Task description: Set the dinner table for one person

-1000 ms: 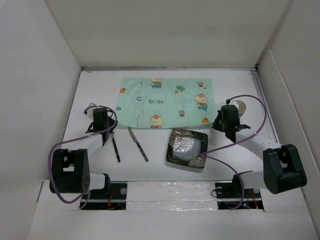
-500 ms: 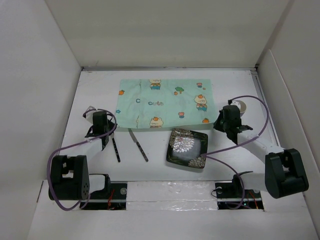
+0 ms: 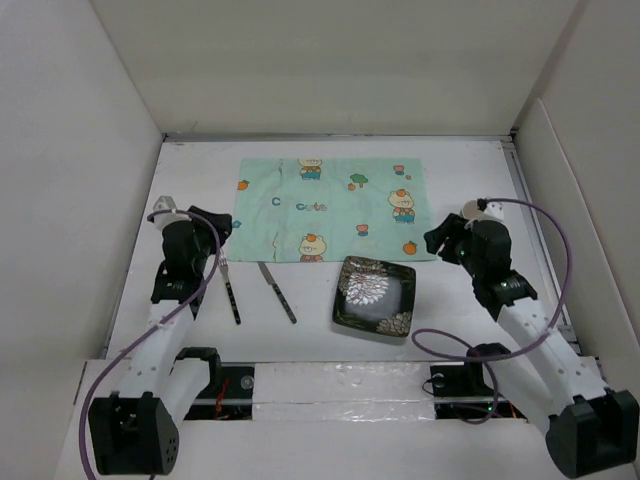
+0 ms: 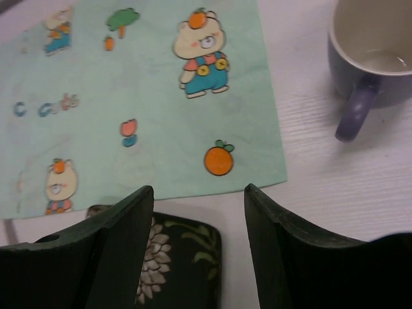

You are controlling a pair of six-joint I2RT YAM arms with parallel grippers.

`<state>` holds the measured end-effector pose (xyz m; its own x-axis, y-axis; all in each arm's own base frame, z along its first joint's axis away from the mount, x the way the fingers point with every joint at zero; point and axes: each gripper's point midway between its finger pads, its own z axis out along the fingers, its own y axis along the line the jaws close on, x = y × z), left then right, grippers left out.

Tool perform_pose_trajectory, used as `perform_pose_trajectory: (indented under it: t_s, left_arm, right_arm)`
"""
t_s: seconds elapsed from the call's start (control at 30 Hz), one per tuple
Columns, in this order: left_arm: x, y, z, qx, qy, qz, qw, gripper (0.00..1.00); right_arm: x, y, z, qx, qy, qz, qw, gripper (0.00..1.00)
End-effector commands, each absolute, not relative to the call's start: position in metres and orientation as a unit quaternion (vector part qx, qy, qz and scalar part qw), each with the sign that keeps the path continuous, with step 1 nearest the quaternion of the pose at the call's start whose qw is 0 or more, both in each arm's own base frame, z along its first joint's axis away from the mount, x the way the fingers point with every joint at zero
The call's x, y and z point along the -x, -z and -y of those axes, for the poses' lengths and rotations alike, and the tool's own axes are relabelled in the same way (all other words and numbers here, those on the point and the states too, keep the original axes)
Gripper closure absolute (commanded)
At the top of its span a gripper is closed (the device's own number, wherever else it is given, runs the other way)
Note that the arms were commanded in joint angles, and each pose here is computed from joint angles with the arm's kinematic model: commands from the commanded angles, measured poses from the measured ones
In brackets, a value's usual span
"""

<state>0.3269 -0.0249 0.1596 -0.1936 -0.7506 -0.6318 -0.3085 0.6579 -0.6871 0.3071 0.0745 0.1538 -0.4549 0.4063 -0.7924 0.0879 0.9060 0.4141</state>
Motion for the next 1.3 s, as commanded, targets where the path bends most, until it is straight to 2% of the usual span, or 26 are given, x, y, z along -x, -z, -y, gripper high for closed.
perform_pose_trajectory:
  t_s: [0.0, 0.1, 0.2, 0.37, 0.53, 0.63, 0.73, 0.83, 0.87, 0.93, 1.07, 1.2, 1.27]
  left_arm:
    - [-0.323, -0.229, 0.058, 0.272, 0.300, -0.727, 0.554, 0.60]
    - [-0.311, -0.272, 0.080, 0.197, 0.342, -0.722, 0.568, 0.61]
    - [-0.294, -0.312, 0.085, 0.139, 0.340, -0.713, 0.597, 0.61]
    - [-0.275, -0.338, 0.080, 0.116, 0.325, -0.691, 0.635, 0.60]
    - [-0.275, -0.335, 0.084, 0.087, 0.307, -0.697, 0.642, 0.58]
    - [-0.267, -0.336, 0.097, 0.051, 0.314, -0.708, 0.630, 0.57]
    - [-0.259, -0.351, 0.098, 0.022, 0.295, -0.708, 0.641, 0.56]
    - [-0.253, -0.362, 0.091, 0.027, 0.267, -0.706, 0.656, 0.56]
    - [-0.253, -0.364, 0.085, 0.036, 0.257, -0.700, 0.666, 0.55]
    - [-0.251, -0.365, 0.082, 0.040, 0.251, -0.693, 0.675, 0.54]
    - [-0.253, -0.358, 0.079, 0.048, 0.242, -0.698, 0.672, 0.52]
    - [-0.256, -0.350, 0.077, 0.050, 0.235, -0.704, 0.669, 0.50]
    - [-0.257, -0.350, 0.075, 0.054, 0.232, -0.705, 0.669, 0.50]
  right_arm:
    - [-0.270, -0.135, -0.106, -0.104, -0.229, -0.858, 0.447, 0.36]
    - [-0.240, -0.100, -0.122, -0.093, -0.263, -0.885, 0.372, 0.35]
    - [-0.217, -0.070, -0.128, -0.104, -0.261, -0.906, 0.316, 0.35]
    - [-0.210, -0.056, -0.129, -0.122, -0.250, -0.918, 0.284, 0.35]
    - [-0.192, -0.028, -0.141, -0.109, -0.256, -0.939, 0.205, 0.36]
    - [-0.186, -0.020, -0.148, -0.102, -0.265, -0.941, 0.182, 0.42]
    - [-0.185, -0.011, -0.148, -0.110, -0.261, -0.944, 0.168, 0.53]
    - [-0.187, -0.007, -0.143, -0.130, -0.256, -0.944, 0.161, 0.75]
    - [-0.189, -0.008, -0.141, -0.142, -0.256, -0.943, 0.162, 0.89]
    - [-0.189, -0.013, -0.138, -0.149, -0.251, -0.941, 0.170, 1.00]
    - [-0.198, -0.047, -0.124, -0.134, -0.223, -0.940, 0.221, 1.00]
    - [-0.225, -0.147, -0.146, -0.074, -0.293, -0.900, 0.314, 1.00]
    - [-0.232, -0.174, -0.161, -0.042, -0.327, -0.890, 0.315, 1.00]
